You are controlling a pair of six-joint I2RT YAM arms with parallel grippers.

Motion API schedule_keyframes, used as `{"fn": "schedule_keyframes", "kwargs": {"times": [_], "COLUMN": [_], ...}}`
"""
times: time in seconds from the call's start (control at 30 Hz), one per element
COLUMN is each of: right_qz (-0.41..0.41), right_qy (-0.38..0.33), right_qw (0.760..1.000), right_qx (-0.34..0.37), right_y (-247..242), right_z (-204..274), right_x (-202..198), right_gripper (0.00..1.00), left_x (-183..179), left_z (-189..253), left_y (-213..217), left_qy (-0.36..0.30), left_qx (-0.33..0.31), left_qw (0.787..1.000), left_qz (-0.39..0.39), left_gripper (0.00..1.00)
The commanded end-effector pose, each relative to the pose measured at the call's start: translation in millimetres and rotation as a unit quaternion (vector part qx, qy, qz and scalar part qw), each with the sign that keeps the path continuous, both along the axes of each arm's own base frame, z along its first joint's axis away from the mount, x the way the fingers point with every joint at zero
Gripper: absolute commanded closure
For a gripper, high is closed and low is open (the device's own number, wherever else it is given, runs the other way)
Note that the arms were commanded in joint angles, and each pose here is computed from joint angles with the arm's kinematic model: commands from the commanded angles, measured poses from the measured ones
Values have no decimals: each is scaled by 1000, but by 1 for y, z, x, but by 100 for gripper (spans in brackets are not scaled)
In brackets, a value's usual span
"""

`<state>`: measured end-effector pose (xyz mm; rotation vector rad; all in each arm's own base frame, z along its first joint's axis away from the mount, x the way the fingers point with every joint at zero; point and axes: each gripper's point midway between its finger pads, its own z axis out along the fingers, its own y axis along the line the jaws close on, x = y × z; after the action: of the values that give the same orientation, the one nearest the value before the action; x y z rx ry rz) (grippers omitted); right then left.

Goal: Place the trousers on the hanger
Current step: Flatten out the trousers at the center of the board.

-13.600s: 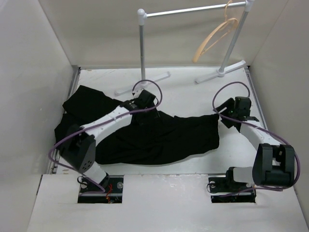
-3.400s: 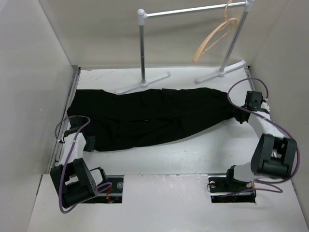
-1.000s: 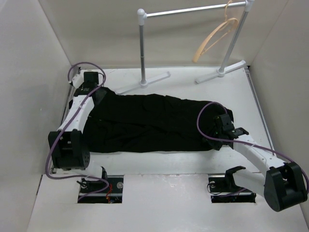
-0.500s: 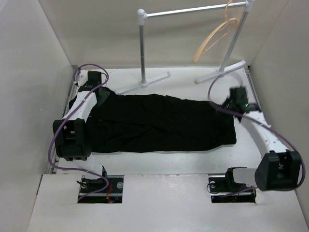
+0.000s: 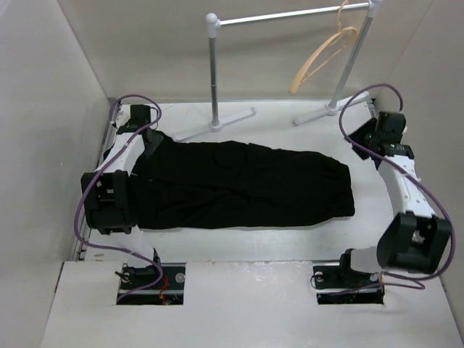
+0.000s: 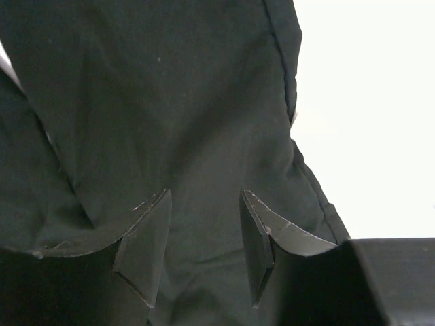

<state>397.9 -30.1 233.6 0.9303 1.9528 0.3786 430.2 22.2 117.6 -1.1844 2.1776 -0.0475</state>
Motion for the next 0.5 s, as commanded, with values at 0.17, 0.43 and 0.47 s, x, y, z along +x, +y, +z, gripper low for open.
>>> {"fn": "schedule_keyframes", "kwargs": {"times": [0.17,0.43,0.47], "right_qz": [-54,-76,-81], "right_qy": [70,136,145], "right_qw": [996,987,986], "right_qx": [23,29,27], "right_y": [-55,-64,-65], "right_z": [-91,-150,-157], "right_x": [25,21,19], "right_gripper": [45,46,46], "left_x": [25,45,47], "left_z": [-10,-29,-33], "left_y": [7,16,17], "left_qy": [4,13,16], "left_qx": [10,11,10], "left_qw": [1000,1000,1000], "left_qz": [-4,-5,-5], "left_gripper": [57,55,55]}}
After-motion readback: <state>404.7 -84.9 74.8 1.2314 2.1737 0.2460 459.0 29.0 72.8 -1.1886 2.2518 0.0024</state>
